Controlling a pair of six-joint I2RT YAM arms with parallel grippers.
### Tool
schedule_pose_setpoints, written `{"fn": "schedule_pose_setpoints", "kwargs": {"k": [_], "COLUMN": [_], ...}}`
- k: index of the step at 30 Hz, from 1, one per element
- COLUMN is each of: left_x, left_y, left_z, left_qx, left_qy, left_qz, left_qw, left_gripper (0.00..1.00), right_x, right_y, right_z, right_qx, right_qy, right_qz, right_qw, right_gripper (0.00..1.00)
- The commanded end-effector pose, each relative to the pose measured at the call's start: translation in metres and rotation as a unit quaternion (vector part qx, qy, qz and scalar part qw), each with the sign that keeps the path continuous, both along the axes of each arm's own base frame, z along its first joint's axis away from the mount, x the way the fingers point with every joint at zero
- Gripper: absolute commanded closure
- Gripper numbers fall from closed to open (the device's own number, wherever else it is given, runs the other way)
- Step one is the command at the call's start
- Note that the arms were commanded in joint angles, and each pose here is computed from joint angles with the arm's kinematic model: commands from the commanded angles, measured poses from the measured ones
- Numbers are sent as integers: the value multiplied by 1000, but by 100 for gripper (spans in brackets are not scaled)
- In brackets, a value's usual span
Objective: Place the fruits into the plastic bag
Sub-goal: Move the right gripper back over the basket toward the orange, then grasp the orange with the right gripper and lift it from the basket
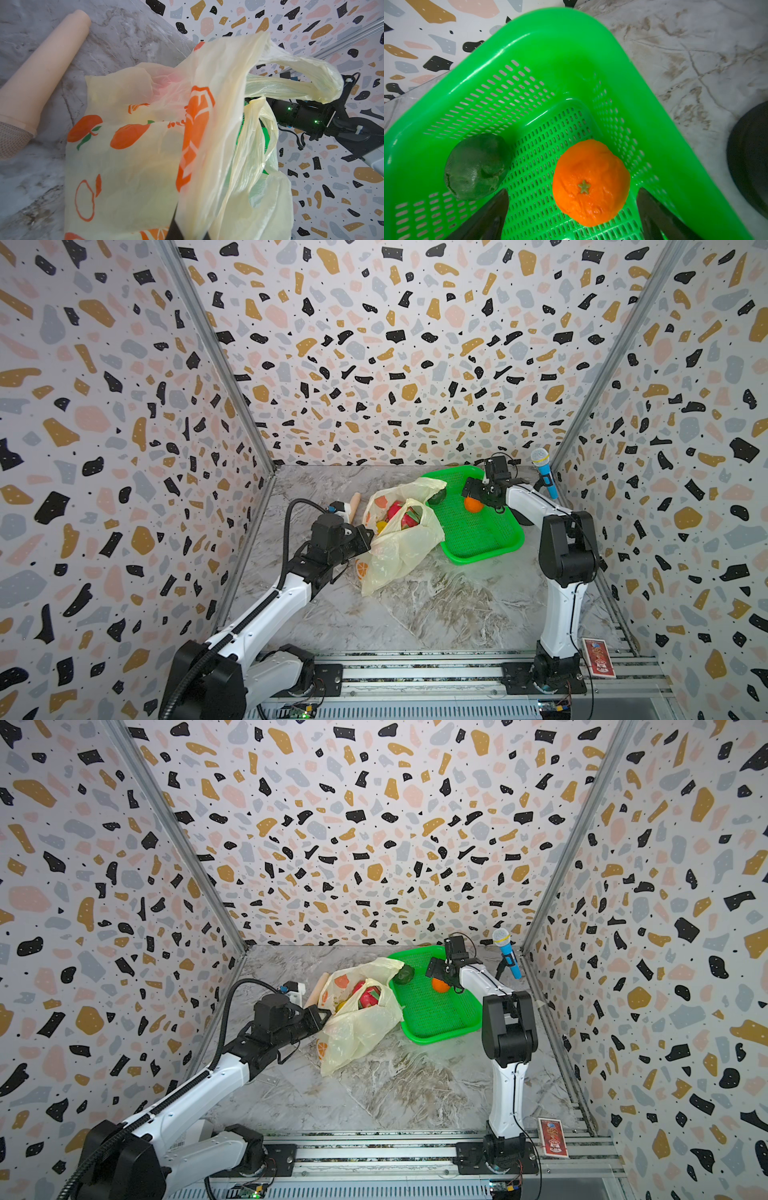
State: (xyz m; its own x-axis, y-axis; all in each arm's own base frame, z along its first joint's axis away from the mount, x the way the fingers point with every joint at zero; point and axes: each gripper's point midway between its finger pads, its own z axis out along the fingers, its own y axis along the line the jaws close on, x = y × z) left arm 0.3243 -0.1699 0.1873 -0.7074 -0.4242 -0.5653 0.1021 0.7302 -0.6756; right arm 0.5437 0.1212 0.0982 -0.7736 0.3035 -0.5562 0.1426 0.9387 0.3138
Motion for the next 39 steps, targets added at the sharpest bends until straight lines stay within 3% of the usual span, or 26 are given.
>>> {"fn": "schedule_pose_setpoints", "kwargs": {"k": [1,9,17,22,28,35,39], "left_x": [4,4,3,3,2,3,3], "left_y": [-2,-2,-1,1,2,1,0], "left_z": [2,6,7,7,4,2,3], "left_qx": [-2,-1,3,5,8,9,5], "left_qy": [-19,-22,-20,-20,-16,-15,-17], "left_qz": [-10,-12,-10,-6,-6,-6,-7], "left_qw": [1000,1000,1000,1000,1000,1000,1000], "left_gripper": [100,100,100,100,100,100,100], "right_x": [-2,-2,16,13,-20,-84,-97], "right_y": [0,2,4,9,18,51,55], "right_z": [-9,-39,-18,-4,72,184,198], "right_qx": [-1,-32,-28,-20,-16,-23,-19], "right_qy": [22,42,-10,-23,-111,-242,-260], "right_qz": [-13,-22,-24,-13,12,76,92], "right_qw": [1000,998,999,999,994,967,961], "right_gripper": [4,11,38,46,51,53,51]}}
